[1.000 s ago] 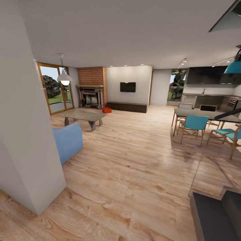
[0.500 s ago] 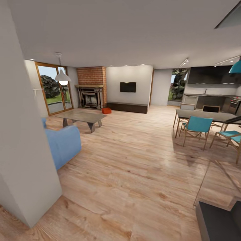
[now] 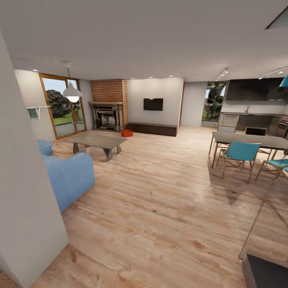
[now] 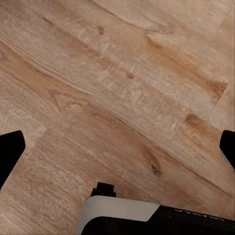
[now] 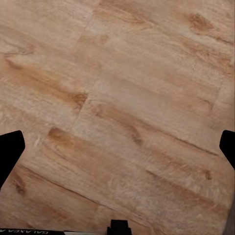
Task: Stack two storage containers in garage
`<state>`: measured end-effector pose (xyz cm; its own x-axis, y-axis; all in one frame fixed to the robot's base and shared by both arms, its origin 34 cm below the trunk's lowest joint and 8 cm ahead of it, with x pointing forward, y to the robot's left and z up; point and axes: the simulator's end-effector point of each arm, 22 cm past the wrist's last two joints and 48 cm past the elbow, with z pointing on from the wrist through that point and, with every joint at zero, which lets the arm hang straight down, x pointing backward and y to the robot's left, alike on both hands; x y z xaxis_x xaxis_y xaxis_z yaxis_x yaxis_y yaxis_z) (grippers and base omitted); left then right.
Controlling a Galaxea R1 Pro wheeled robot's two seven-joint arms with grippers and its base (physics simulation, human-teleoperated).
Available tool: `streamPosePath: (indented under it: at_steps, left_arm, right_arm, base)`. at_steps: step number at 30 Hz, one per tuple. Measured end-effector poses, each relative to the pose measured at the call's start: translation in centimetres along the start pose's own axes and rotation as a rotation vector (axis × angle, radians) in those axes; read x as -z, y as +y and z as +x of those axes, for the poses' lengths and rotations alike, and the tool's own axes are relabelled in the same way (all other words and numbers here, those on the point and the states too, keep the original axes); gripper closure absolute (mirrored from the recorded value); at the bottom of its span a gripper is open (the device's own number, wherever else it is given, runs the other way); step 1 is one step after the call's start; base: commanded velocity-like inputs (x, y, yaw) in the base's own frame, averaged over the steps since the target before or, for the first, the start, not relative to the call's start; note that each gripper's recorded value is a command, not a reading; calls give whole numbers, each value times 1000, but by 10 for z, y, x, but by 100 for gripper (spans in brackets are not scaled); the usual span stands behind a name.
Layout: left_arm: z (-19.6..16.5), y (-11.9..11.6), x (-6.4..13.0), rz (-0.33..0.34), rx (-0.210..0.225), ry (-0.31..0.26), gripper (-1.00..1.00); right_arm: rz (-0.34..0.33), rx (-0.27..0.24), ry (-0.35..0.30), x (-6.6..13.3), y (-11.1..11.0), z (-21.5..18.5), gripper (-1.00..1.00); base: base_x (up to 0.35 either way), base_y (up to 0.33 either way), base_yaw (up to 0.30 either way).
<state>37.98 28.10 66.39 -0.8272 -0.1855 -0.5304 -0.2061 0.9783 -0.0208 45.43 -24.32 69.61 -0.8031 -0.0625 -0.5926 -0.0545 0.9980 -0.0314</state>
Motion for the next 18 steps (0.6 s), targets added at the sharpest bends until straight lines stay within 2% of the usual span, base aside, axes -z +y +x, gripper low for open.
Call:
streamPosePath:
  at_steps: [10,18]
  left_arm:
    - [0,0,0,0,0,0,-100]
    - [0,0,0,0,0,0,-100]
  right_arm:
    - [0,0,0,0,0,0,-100]
    - [1,-1,-2,0,0,0,-100]
  base:
    - [325,-9,0]
    - [325,-94,0]
